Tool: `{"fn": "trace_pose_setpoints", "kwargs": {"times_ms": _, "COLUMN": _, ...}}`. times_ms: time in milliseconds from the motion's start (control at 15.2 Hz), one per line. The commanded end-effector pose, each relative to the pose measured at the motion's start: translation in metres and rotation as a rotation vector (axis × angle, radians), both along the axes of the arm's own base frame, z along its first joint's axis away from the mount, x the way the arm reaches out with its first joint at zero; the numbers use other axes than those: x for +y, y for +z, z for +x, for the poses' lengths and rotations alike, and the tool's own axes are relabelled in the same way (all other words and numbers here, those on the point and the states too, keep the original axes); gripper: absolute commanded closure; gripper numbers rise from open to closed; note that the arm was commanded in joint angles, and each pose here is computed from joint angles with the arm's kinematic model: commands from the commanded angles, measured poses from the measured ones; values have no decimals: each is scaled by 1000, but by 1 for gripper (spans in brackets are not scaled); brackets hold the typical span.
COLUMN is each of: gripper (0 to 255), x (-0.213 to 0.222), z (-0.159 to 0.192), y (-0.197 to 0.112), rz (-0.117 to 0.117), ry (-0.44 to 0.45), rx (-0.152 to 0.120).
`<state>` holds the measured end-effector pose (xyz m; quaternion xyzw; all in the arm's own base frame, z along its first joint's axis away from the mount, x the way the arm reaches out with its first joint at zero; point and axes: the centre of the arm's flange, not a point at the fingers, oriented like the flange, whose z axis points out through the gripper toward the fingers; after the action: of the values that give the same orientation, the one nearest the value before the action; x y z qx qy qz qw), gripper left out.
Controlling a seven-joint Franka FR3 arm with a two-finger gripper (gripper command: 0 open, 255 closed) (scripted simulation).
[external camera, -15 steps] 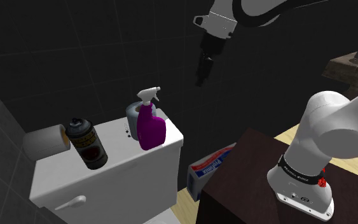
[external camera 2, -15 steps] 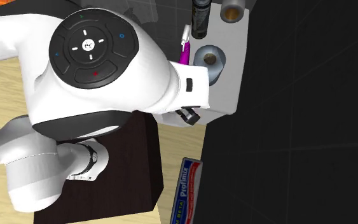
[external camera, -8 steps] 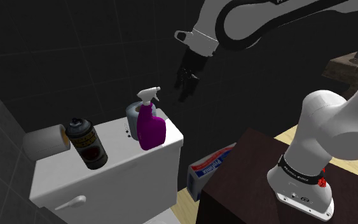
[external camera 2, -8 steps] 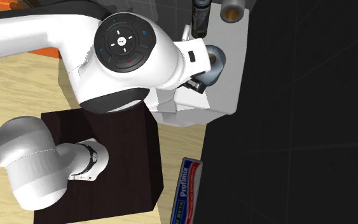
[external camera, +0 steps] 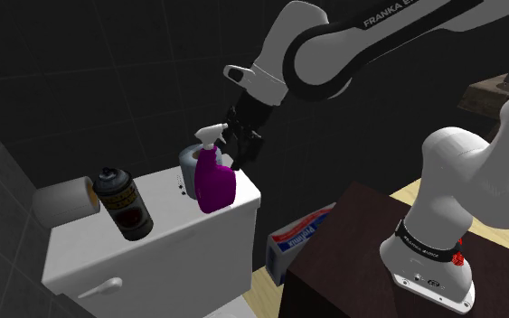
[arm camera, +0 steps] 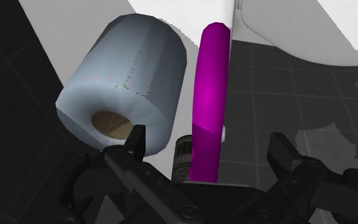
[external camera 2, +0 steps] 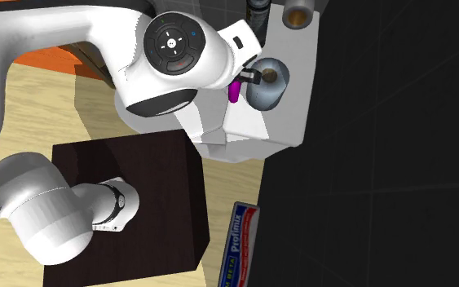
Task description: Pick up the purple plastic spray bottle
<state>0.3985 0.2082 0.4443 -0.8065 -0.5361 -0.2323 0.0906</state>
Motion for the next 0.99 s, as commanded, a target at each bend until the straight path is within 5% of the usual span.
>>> {"fn": "trace_pose_setpoints", "kwargs": {"times_ms": 0, "gripper": 0, "x": 2, "z": 1, "y": -10, "rz": 2, "ry": 10, "rx": -5}}
{"fn": "trace_pose_setpoints", "kwargs": {"times_ms": 462, "gripper": 0, "x": 2, "z": 1, "y": -34, "rz": 2, "ry": 10, "rx": -5}}
{"fn": "trace_pose_setpoints", "kwargs": {"times_ms": 528, "gripper": 255, "x": 2, "z": 2, "y": -35, "rz": 2, "ry": 10, "rx": -6}}
{"fn": "trace_pose_setpoints", "kwargs": {"times_ms": 924, "gripper": 255, "x": 2, "z": 2, "y": -35, "rz": 2, "ry": 10, "rx": -5}}
